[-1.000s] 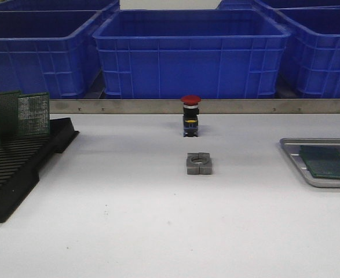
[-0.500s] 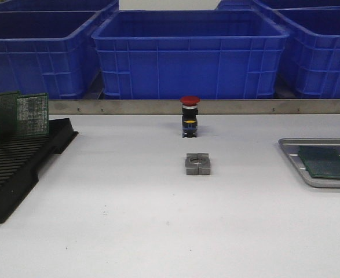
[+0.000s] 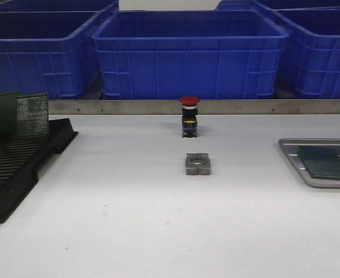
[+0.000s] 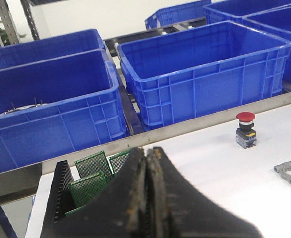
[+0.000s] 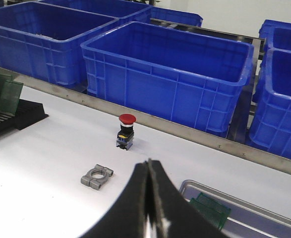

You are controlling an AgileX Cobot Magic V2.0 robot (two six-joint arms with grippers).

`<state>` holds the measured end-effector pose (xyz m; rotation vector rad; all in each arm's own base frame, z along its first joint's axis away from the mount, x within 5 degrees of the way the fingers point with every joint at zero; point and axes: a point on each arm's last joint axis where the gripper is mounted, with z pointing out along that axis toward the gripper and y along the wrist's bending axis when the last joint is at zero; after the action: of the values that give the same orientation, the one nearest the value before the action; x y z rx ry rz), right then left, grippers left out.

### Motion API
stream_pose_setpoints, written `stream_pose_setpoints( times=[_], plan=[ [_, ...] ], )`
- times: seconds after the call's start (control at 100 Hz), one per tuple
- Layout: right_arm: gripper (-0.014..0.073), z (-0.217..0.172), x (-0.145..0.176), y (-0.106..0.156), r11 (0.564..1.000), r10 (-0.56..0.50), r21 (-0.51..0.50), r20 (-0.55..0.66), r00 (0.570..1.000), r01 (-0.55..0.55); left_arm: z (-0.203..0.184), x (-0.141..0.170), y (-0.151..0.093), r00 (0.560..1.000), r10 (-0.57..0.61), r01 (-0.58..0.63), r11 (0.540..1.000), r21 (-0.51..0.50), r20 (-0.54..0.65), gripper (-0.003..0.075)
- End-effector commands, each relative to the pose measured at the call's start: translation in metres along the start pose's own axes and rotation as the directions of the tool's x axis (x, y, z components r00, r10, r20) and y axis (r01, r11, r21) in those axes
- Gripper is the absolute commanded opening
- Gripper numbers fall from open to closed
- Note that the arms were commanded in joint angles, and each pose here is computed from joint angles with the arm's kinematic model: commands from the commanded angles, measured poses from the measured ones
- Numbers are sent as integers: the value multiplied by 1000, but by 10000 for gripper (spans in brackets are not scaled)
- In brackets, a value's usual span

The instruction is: Place circuit board on tray

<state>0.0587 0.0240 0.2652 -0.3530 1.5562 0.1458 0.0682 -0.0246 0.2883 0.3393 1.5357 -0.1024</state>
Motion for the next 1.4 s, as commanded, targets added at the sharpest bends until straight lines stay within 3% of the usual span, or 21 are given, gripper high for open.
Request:
stream_pose_setpoints(
  times=[0.0,0.73,0.87,0.98,1.22,1.39],
  plan=[
    [-113,-1,-10,-3,1000,1,23,42,999,-2,-6,-6,1,998,-30,31,999,-23,60,-20],
    [-113,-1,-9,-2,1000,1,13,32,999,-1,-9,-6,0,997,-27,28,999,-20,72,-20],
    [-113,-1,-9,-2,1000,1,13,32,999,-1,-9,-6,5,996,-27,33,997,-70,88,-20],
    [-113,-1,-9,-2,1000,1,12,32,999,-1,-8,2,10,997,49,-40,989,-141,64,-20],
    [-113,-1,-9,-2,1000,1,11,31,1000,-1,-12,35,11,983,-182,185,962,-200,36,-20],
    [-113,-1,-9,-2,1000,1,11,31,1000,-1,-19,68,7,975,-200,217,952,-218,96,-20]
  ],
)
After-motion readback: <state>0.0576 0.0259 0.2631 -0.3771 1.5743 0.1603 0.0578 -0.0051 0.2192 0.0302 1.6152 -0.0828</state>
